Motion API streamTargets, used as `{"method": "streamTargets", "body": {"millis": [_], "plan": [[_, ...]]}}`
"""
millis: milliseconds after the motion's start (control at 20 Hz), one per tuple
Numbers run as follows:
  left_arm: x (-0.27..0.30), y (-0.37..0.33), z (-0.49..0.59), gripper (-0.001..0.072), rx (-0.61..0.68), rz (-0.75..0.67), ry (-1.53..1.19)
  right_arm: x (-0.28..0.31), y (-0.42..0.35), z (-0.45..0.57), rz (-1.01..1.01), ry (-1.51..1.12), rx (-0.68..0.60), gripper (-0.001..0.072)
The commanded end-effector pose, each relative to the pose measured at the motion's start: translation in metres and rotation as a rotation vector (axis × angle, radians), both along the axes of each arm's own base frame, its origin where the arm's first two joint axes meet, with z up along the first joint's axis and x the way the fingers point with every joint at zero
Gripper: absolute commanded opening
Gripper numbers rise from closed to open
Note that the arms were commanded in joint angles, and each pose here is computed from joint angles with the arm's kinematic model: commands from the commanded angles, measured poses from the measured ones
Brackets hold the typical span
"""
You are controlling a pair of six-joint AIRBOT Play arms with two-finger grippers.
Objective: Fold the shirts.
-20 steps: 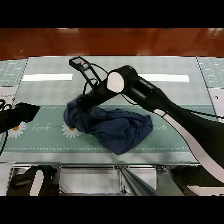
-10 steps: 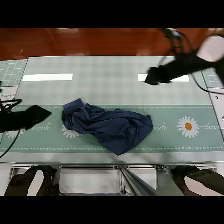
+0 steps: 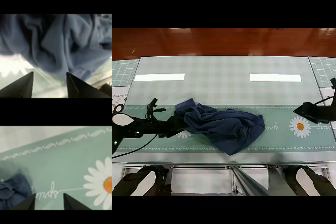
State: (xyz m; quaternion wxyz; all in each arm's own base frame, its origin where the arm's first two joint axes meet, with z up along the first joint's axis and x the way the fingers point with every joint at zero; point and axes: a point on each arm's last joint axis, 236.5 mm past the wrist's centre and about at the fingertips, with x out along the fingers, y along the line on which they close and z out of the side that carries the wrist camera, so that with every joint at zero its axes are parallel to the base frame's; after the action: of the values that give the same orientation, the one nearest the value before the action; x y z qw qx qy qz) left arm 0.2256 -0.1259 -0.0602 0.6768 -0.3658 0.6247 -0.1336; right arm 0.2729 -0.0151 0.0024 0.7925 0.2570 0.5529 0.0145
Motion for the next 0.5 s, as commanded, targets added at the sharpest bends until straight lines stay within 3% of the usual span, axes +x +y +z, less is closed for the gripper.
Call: {"method": "streamTargets", "body": {"millis": [0, 150, 200, 250, 300, 450], "plan": [[0.023, -0.003, -0.035, 0.0506, 0.040, 0.067, 0.009, -0.020, 0.015, -0.021, -0.010, 0.033, 0.094, 0.0407], [0.037, -0.027, -0.047, 0.0505, 0.009, 0.022, -0.012, -0.033, 0.034, -0.033, 0.043, 0.083, 0.122, 0.0407], [0.040, -0.035, -0.049, 0.0466, 0.005, -0.024, -0.030, -0.042, 0.044, -0.039, 0.074, 0.113, 0.137, 0.0407], [0.040, -0.040, -0.049, 0.0153, 0.007, -0.066, -0.042, -0.051, 0.056, -0.045, 0.105, 0.145, 0.157, 0.0407], [0.042, -0.043, -0.047, 0.0025, 0.006, -0.095, -0.062, -0.060, 0.070, -0.050, 0.136, 0.173, 0.182, 0.0407], [0.047, -0.047, -0.035, 0.0023, -0.012, -0.136, -0.095, -0.080, 0.108, -0.061, 0.208, 0.226, 0.249, 0.0407]]}}
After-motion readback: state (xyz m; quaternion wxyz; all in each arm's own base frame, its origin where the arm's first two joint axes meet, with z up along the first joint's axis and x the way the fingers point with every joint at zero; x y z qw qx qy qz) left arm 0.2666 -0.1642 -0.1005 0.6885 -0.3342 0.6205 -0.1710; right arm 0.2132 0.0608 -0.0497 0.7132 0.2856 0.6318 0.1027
